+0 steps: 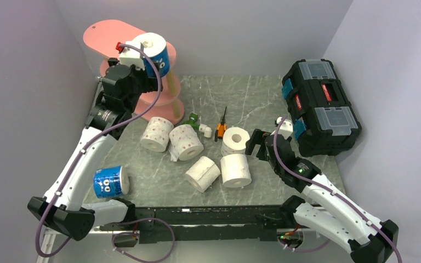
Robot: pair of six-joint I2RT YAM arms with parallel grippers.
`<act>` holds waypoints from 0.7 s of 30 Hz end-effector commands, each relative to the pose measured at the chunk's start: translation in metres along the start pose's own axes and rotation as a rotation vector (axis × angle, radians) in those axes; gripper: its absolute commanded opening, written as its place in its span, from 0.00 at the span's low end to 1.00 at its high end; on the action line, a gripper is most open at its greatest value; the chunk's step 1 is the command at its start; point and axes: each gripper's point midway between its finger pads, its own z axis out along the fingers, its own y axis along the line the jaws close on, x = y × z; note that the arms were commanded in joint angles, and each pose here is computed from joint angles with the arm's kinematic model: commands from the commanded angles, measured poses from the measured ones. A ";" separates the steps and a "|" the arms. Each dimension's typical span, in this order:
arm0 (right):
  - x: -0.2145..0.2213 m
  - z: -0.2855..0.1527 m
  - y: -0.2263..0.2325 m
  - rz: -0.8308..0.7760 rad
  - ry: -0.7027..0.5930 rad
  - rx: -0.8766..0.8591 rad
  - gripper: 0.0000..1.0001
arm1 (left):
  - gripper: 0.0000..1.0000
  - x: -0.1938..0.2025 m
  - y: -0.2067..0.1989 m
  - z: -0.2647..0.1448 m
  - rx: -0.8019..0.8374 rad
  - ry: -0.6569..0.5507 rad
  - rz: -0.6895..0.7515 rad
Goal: Place and organize the paper towels onto the shelf
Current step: Adjust the paper towel on the shelf.
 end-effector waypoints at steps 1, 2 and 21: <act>-0.024 -0.006 0.009 0.026 -0.067 -0.026 0.99 | 0.99 -0.032 0.002 0.006 -0.038 -0.088 -0.058; -0.024 -0.006 0.009 0.026 -0.068 -0.026 0.99 | 0.99 -0.032 0.002 0.008 -0.042 -0.086 -0.060; -0.026 -0.006 0.005 0.009 -0.077 -0.005 0.99 | 1.00 -0.041 0.003 0.042 -0.106 -0.096 -0.044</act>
